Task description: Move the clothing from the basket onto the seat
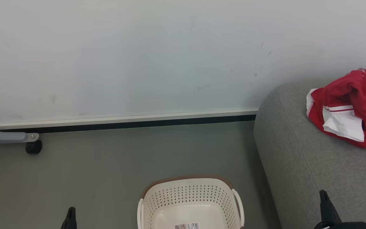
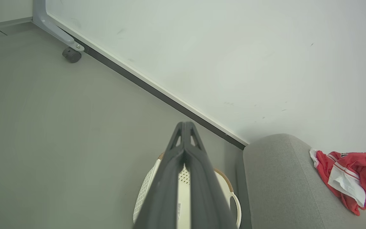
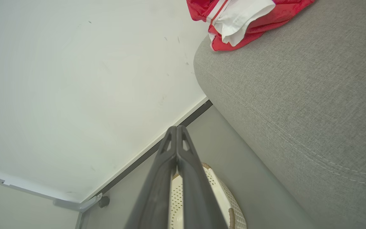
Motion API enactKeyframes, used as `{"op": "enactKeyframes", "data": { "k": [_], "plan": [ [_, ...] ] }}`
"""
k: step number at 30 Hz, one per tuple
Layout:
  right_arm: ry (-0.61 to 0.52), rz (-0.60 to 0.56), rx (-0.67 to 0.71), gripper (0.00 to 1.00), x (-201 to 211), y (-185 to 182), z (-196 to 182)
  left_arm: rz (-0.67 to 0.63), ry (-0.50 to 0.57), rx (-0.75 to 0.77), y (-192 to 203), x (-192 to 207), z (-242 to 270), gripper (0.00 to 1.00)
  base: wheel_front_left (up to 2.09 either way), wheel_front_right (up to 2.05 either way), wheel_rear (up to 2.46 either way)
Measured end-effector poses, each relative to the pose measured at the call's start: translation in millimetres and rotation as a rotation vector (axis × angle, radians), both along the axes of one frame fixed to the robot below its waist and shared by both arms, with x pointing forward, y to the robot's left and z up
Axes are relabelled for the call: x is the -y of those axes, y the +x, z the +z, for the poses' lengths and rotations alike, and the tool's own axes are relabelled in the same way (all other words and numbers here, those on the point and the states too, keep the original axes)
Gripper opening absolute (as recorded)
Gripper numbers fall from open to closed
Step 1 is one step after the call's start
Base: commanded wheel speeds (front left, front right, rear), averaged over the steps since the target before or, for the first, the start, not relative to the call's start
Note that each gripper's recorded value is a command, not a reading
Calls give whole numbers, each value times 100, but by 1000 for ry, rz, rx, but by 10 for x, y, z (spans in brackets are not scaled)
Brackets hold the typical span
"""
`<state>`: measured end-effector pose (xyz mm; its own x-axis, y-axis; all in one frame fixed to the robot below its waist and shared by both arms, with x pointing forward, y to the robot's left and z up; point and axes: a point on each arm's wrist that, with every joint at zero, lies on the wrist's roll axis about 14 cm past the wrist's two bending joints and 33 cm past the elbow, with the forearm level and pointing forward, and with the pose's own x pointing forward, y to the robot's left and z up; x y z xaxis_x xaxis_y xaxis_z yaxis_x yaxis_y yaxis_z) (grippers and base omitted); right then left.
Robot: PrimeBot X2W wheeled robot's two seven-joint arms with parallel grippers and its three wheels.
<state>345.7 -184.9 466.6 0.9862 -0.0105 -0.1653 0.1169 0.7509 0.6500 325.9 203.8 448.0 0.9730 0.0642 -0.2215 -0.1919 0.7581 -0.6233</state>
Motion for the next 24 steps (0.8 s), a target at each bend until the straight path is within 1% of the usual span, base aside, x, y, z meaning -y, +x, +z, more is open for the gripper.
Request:
{"op": "enactKeyframes", "data": {
  "k": [24],
  "plan": [
    [297, -49, -9, 0, 69, 126, 4, 35, -300, 17, 180, 30, 48, 0, 0, 0, 0]
  ]
}}
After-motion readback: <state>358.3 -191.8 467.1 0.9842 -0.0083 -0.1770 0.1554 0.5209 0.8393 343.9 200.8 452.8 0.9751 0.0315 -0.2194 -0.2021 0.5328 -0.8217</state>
